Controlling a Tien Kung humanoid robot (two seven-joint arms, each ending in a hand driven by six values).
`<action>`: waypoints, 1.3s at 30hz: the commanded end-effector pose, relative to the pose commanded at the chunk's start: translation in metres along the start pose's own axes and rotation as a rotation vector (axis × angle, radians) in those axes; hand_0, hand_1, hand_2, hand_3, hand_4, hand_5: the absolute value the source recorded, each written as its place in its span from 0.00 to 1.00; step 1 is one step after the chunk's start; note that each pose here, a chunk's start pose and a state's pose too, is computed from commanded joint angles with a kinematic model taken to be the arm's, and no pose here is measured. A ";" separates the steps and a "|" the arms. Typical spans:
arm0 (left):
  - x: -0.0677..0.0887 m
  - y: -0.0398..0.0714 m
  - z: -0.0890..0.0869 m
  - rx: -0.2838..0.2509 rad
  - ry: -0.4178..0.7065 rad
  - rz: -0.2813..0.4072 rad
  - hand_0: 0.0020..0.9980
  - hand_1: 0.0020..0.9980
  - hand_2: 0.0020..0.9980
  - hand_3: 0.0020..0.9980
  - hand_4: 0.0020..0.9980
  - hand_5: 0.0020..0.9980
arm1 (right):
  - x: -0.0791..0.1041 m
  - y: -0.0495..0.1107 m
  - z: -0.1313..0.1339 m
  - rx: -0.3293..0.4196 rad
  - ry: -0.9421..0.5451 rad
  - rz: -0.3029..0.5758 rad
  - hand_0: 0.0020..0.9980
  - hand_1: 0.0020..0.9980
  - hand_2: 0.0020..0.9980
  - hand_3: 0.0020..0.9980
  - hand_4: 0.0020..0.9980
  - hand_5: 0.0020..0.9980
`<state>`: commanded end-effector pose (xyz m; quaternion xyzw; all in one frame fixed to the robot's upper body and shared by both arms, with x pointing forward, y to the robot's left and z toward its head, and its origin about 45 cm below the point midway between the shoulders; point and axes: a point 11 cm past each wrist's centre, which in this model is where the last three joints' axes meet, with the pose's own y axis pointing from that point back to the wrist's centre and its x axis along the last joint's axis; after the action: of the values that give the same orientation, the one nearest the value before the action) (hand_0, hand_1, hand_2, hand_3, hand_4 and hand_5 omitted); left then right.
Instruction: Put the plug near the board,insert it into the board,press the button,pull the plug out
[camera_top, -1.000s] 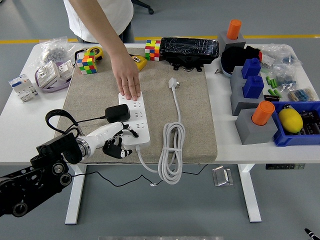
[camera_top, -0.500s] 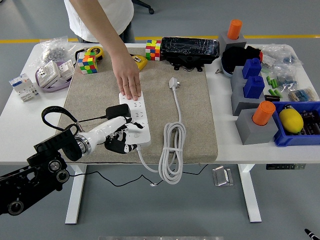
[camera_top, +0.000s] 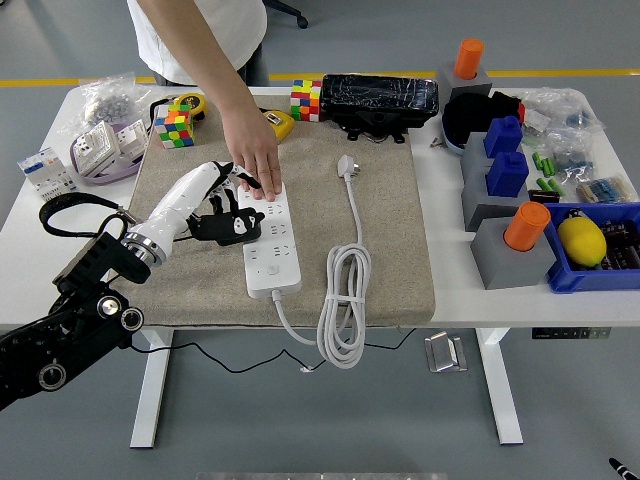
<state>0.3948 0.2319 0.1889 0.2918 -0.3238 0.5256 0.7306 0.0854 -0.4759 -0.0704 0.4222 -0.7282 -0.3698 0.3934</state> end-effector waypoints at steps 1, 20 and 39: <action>-0.001 -0.002 -0.002 0.006 -0.018 -0.006 0.51 0.52 0.52 0.56 0.85 0.21 | 0.000 0.000 0.000 0.001 0.000 -0.001 0.58 0.66 0.62 0.56 0.96 0.57; -0.019 -0.016 -0.032 0.136 -0.124 -0.102 0.55 0.62 0.60 0.65 1.00 0.27 | 0.000 0.000 -0.002 0.003 -0.003 -0.003 0.58 0.66 0.62 0.56 0.96 0.57; -0.018 -0.021 -0.036 0.130 -0.126 -0.066 0.33 0.43 0.48 0.54 0.68 0.00 | 0.000 0.000 -0.003 0.005 0.000 -0.002 0.58 0.66 0.62 0.56 0.96 0.57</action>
<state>0.4166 0.2435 0.1506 0.3819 -0.3244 0.5016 0.7052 0.0878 -0.4763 -0.0695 0.4239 -0.7285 -0.3686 0.3919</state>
